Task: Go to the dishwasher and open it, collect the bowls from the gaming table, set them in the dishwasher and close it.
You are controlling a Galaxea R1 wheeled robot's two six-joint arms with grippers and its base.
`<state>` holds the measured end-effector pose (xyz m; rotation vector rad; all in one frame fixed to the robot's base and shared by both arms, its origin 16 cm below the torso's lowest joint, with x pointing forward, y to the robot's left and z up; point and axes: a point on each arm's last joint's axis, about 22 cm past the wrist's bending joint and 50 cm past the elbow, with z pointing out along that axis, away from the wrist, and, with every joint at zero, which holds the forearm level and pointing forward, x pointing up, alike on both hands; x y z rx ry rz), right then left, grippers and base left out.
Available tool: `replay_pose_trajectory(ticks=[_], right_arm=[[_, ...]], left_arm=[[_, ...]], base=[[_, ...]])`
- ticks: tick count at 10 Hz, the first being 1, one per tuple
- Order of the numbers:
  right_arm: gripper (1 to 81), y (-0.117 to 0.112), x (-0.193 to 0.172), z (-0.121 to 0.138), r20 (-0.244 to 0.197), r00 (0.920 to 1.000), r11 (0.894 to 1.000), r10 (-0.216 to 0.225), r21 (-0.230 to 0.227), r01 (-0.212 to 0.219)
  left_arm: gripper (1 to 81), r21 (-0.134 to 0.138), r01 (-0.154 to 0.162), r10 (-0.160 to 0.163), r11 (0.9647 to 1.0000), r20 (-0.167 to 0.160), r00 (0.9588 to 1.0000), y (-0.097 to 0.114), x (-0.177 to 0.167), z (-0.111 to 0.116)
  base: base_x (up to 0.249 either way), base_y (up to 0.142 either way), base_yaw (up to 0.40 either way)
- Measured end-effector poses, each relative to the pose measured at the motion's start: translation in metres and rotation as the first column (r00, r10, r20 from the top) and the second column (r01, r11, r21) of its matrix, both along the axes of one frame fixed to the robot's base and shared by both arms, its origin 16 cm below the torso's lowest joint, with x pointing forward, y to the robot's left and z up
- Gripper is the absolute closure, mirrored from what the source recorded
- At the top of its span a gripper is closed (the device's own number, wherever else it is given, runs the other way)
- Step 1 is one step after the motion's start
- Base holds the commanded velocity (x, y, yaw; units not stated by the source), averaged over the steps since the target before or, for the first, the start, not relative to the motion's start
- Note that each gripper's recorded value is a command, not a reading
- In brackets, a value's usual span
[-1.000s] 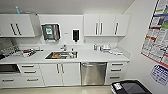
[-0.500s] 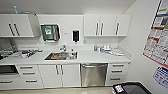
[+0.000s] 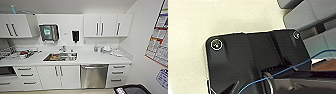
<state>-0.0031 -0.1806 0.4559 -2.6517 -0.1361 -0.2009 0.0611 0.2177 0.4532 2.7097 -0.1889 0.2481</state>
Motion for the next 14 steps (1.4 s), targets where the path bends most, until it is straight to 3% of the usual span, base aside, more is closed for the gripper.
replay_pose_trajectory(ticks=[11, 14], right_arm=[[1.0, -0.0004, 0.0067, -0.0003, 0.007, 1.0000, 1.000, 0.001, -0.002, -0.001], [1.0, 0.0021, 0.0065, -0.0001, 0.008, 1.0000, 1.000, 0.001, 0.000, -0.001]], left_arm=[[1.0, -0.006, 0.000, 0.000, 1.0000, 0.002, 1.0000, -0.0055, 0.0020, 0.0003], [1.0, -0.005, -0.003, 0.003, 1.0000, 0.003, 1.0000, -0.0042, 0.0023, 0.0003]], base=[[0.081, 0.000, 0.000], [0.082, 0.064, 0.000]])
